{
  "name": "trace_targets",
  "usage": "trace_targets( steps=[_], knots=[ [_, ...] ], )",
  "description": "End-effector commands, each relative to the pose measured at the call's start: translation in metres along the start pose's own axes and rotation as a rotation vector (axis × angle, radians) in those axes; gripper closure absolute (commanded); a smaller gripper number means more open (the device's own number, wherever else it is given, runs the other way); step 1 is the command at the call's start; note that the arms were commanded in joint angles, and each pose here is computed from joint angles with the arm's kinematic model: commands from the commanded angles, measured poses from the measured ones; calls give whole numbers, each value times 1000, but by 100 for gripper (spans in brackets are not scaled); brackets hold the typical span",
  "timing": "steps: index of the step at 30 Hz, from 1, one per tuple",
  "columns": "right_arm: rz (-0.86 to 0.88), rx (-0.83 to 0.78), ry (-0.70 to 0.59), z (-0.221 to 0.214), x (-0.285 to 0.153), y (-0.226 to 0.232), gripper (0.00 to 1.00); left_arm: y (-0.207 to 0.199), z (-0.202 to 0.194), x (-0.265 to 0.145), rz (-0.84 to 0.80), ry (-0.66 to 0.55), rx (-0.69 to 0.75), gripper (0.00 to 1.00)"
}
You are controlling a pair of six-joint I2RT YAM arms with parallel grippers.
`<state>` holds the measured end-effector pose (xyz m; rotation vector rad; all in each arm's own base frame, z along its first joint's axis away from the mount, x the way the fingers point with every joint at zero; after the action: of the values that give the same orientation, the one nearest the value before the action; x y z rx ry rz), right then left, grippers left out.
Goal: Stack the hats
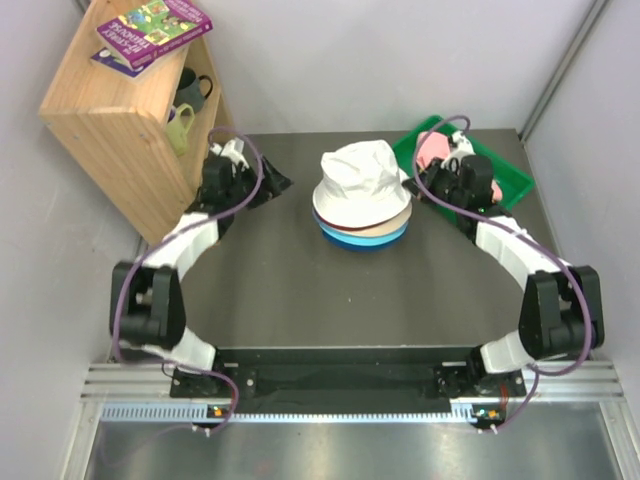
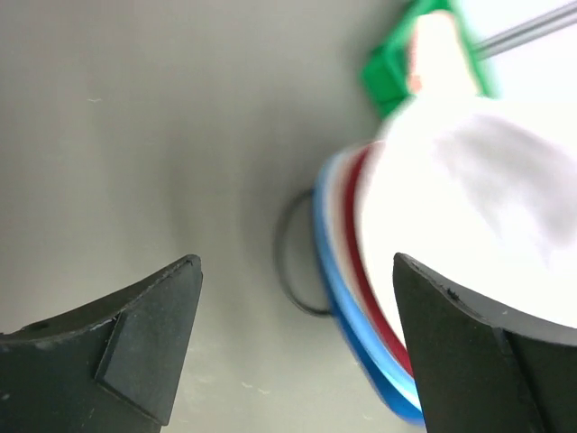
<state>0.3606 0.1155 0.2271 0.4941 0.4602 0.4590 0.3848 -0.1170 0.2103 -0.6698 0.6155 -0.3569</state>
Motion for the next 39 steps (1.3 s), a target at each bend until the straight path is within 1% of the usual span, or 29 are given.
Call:
trace_targets(
  steps=[1,2,3,4,5,10,16,18,21,22,23,27,30,34,35,36,37,38,39],
  knots=[
    [-13,-6,-6,-14,-14,2,100,-25,-28,-36,-192,-48,-92,10],
    [-12,-1,-8,-16,-15,4,100,-42,-27,-44,-285,-100,-69,10],
    [-15,3,2,-23,-16,3,100,-45,-35,-46,-312,-97,-81,10],
    [-15,6,-1,-24,-17,3,100,-45,-46,-47,-327,-84,-110,10],
    [-10,9,-5,-26,-18,7,100,-58,-55,-48,-374,-77,-97,9],
    [-26,7,0,-44,-22,16,100,-88,-84,-37,-446,-3,-91,9],
    [-30,6,-2,-58,-29,25,100,-85,-94,-22,-456,11,-121,8],
    [-25,6,10,-67,-29,28,100,-82,-97,-18,-452,19,-126,8],
    [-33,12,23,-78,-30,29,100,-76,-100,-10,-428,25,-130,14],
    [-35,14,27,-82,-29,29,100,-69,-106,-4,-391,51,-143,18],
    [-46,17,39,-87,-29,27,100,-66,-108,-1,-372,61,-147,25],
    [-73,29,57,-101,-32,21,100,-46,-122,6,-275,79,-167,35],
    [-83,28,64,-107,-33,20,100,-42,-124,7,-253,80,-161,36],
    [-98,24,66,-105,-35,19,100,-40,-121,9,-209,69,-137,35],
    [-101,24,74,-105,-36,19,99,-39,-121,9,-199,73,-134,34],
    [-96,21,71,-103,-38,21,95,-41,-118,10,-196,69,-115,31],
    [-92,19,68,-100,-39,24,88,-42,-115,9,-192,65,-102,29],
    [-104,18,67,-98,-42,23,68,-41,-112,10,-173,53,-92,26],
    [-104,4,46,-92,-47,24,57,-40,-106,10,-156,48,-79,23]
  ],
)
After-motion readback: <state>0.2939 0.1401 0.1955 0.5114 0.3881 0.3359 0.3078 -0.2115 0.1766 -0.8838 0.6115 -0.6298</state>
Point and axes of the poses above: each gripper's point midway between its finger pads, its own x axis out along the fingers, its own y axis along the line the jaws close on, z = x × y, the point moved 8 cm from there along -x, back along the fingers, and after that the axes turned 1 degree about -x, right-handed, at the moved point
